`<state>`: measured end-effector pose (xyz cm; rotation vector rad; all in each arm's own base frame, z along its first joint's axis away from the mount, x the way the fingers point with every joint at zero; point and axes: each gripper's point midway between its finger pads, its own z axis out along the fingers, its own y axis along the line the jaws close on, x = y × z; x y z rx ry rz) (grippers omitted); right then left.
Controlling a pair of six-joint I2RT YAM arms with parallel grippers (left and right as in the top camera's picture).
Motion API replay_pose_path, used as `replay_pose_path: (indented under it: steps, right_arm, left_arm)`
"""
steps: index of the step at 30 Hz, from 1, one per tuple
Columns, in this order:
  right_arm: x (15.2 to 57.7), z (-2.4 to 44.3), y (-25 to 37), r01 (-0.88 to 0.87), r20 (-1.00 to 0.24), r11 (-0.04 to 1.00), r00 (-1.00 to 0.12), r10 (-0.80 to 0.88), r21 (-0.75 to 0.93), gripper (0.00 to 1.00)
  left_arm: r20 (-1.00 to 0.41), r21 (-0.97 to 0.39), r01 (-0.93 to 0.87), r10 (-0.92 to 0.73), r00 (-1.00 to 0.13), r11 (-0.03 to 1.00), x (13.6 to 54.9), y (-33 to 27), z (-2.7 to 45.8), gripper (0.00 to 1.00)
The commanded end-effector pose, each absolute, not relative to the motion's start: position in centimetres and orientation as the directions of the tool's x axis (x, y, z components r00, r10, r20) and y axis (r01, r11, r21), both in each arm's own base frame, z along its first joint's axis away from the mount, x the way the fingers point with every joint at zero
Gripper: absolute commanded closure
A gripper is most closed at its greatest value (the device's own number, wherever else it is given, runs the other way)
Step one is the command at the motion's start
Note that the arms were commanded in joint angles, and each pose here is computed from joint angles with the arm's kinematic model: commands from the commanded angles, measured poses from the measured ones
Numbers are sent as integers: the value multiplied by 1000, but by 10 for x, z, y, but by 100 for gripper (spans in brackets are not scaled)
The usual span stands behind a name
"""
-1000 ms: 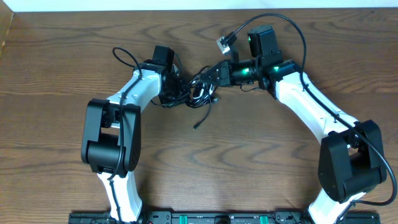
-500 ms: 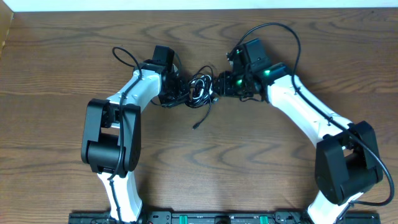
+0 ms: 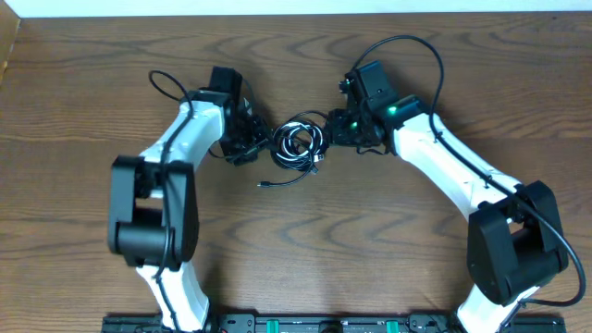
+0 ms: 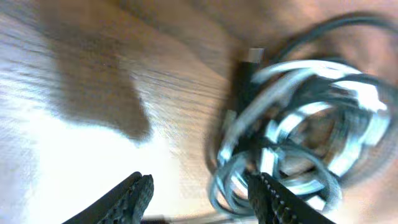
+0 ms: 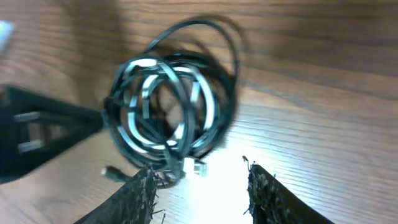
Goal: Untangle cables
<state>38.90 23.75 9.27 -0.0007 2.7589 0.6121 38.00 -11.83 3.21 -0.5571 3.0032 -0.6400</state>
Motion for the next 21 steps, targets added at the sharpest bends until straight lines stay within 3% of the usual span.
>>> replay_pose_path:
  steps: [1,7,9,15,19,21]
  right_arm:
    - [401,90,213,-8,-309,928,-944,115,372,54]
    - [401,76,208,59,-266,930,-950,164,364,54]
    - [400,70,207,69,-267,938,-949,167,340,63]
    - [404,36,199,205,-238,939,-932,273,276,70]
    - [406,11,209,200,-186,927,-945,268,317,69]
    - [404,-1,222,180,-136,908,-959,247,379,63]
  left_arm:
    - [-82,-437,-250,-315,-946,864,391,-121,82,41]
    - [-145,-345,-216,-279,-949,913,383,-123,90,41]
    - [-154,-313,-197,-255,-955,929,380,-129,87,44]
    - [-180,-262,-160,-211,-961,952,371,-154,84,51]
    - [-205,-248,-197,-250,-946,949,372,-168,82,53]
    - [-205,-261,-211,-268,-941,942,374,-176,78,53]
